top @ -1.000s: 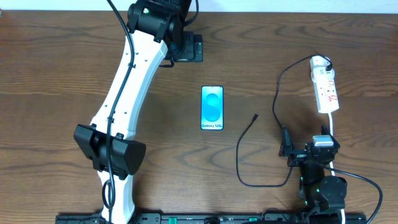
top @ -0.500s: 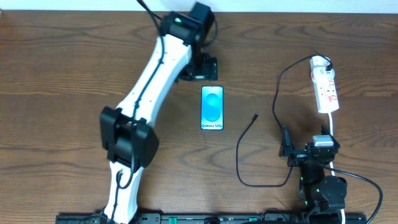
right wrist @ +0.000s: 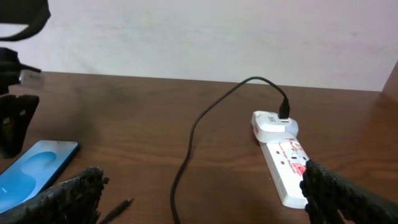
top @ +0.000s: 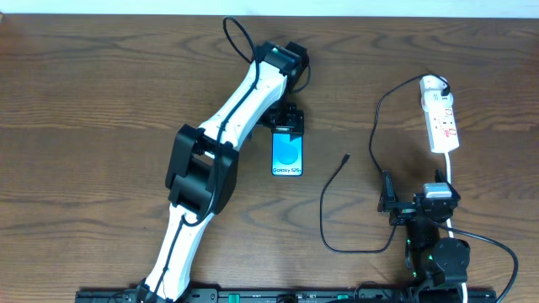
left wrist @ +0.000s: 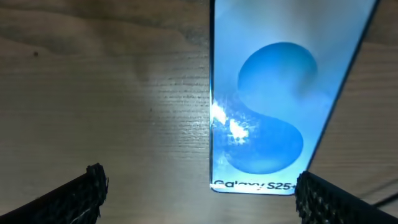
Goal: Plug charger to phone and switch on socket
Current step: 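Lower the left gripper down onto the phone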
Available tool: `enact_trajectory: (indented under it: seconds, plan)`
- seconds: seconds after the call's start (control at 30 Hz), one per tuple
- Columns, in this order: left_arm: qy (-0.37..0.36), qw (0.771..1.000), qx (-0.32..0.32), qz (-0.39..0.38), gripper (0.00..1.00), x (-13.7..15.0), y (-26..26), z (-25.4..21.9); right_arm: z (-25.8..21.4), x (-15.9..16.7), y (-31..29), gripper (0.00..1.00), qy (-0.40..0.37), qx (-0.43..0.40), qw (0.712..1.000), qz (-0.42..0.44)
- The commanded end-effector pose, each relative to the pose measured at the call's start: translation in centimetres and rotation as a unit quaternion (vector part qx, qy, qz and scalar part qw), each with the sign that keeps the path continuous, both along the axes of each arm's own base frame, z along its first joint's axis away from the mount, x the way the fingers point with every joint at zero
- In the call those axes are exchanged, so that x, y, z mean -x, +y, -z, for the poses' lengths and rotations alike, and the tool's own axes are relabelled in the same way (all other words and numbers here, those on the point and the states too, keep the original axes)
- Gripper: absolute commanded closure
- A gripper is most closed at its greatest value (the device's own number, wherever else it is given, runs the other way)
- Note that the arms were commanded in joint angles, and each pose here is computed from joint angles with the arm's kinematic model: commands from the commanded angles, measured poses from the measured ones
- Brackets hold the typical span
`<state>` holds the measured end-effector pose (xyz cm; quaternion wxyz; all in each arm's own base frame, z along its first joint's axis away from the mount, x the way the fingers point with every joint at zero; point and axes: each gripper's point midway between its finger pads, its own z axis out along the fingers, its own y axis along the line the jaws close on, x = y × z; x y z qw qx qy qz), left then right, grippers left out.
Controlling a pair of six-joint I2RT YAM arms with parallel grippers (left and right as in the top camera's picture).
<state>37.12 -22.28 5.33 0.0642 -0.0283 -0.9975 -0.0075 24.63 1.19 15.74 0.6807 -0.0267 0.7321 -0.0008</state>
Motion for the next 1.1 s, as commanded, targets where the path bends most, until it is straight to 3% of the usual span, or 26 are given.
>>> enact_trajectory:
  seconds: [0.0, 0.13, 0.43, 0.83, 1.07]
  plan:
    - [0.014, 1.000, 0.004, 0.008, 0.02, 0.4, -0.1, 0.9, 0.1, 0.0, 0.0, 0.01, 0.000, 0.004, 1.000, 0.001]
    - [0.033, 0.998, 0.037, 0.025, 0.02, 1.1, -1.1, 0.7, 0.1, 0.0, 0.0, 0.01, 0.000, 0.004, 1.000, 0.001]
    - [0.064, 0.998, 0.013, -0.007, 0.02, 2.8, -0.3, -0.2, 0.1, 0.0, 0.0, 0.01, 0.000, 0.004, 1.000, 0.001]
    - [-0.032, 0.999, -0.008, 0.037, 0.02, 4.2, -0.4, -7.5, 0.1, 0.0, 0.0, 0.01, 0.000, 0.004, 1.000, 0.001]
    - [-0.039, 0.998, 0.020, 0.038, 0.02, 4.9, -1.4, -5.3, 0.1, 0.0, 0.0, 0.01, 0.000, 0.004, 1.000, 0.001]
